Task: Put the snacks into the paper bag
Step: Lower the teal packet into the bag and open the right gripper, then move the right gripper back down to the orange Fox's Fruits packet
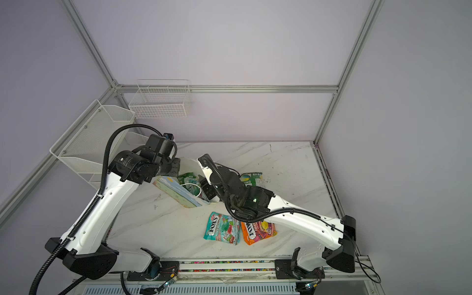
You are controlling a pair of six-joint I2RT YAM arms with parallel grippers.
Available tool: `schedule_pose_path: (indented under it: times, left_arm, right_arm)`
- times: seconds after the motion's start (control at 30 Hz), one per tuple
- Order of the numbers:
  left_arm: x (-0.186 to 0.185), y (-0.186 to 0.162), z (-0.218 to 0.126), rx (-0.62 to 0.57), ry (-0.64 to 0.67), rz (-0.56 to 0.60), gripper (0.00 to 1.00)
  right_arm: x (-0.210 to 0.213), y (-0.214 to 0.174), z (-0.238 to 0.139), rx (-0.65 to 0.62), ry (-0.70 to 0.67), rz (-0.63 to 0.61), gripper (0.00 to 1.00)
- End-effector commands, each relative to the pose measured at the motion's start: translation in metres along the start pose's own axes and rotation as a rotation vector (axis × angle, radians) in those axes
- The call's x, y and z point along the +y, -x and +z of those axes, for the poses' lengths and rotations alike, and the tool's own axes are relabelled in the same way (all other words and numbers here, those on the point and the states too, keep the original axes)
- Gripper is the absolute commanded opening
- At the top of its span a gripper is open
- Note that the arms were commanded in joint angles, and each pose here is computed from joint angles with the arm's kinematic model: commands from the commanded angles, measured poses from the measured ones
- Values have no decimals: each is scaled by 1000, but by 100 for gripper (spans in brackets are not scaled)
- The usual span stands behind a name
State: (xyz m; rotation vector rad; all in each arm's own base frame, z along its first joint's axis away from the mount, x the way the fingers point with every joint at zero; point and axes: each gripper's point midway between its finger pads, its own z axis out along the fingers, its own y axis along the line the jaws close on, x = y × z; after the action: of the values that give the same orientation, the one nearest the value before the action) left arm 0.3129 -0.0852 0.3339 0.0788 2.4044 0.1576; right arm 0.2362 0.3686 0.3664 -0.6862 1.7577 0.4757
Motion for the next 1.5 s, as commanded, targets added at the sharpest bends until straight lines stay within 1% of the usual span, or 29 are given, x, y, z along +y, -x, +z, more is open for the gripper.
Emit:
schedule_pose_path:
  times: [0.0, 0.3, 0.5, 0.7, 0.8, 1.03, 1.47]
  left_arm:
    - [6, 5, -14, -44, -5, -28, 0]
    - [5, 4, -15, -43, -7, -28, 0]
    - [4, 3, -14, -41, -8, -26, 0]
    - [2, -1, -12, -30, -12, -21, 0]
    - [0, -3, -10, -23, -13, -18, 0]
    - [-1, -5, -8, -19, -15, -16, 0]
    - [-3, -12, -2, -7, -18, -11, 0]
  right_arm:
    - [-7, 1, -14, -26, -13, 59, 50]
    - [-25, -23, -40, 3, -32, 180, 57]
    - [-33, -42, -51, 24, -46, 255, 62]
    - [-34, -64, -52, 69, -47, 309, 66]
    - [-32, -69, -49, 86, -46, 318, 70]
    - [-32, -82, -45, 121, -64, 352, 75]
    - [-37, -112, -48, 177, -91, 424, 81]
